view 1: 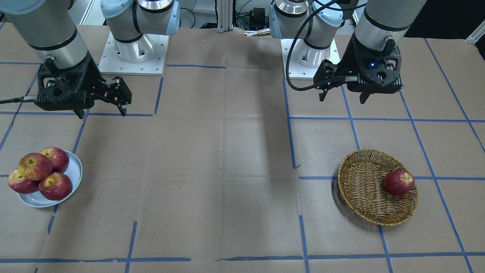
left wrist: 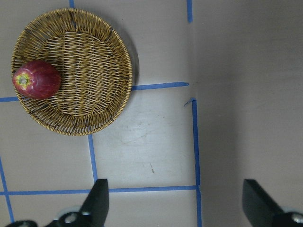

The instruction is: Transfer apple from basket to plate

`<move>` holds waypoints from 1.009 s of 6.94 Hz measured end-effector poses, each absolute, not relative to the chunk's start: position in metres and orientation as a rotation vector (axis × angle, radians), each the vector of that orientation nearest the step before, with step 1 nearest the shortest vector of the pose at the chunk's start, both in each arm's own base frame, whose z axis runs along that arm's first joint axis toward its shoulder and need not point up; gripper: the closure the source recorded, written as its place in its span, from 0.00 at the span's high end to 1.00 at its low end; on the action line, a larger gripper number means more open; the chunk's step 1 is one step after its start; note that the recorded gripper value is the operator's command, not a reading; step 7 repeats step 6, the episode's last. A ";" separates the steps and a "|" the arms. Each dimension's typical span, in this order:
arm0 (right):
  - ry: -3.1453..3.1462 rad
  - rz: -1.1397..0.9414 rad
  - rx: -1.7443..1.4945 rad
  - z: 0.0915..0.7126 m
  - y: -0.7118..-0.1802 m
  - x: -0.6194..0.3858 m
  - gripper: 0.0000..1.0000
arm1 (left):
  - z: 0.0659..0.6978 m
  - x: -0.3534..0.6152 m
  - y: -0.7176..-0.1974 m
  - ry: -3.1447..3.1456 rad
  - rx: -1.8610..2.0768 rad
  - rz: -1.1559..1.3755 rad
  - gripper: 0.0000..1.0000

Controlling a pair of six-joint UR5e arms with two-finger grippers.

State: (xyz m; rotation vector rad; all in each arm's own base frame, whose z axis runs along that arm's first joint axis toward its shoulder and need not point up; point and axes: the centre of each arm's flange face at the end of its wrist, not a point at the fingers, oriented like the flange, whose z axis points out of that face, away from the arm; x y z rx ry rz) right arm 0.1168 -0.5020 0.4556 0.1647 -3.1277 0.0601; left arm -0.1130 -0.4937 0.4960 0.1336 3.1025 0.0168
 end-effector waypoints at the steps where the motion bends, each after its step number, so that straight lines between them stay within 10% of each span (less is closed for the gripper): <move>1: -3.128 0.058 0.161 0.460 -0.499 0.122 1.00 | 0.496 -0.116 -0.489 3.104 0.143 0.040 0.99; 7: -3.126 0.016 0.154 0.470 -0.502 0.121 1.00 | 0.487 -0.119 -0.477 3.103 0.146 0.103 0.99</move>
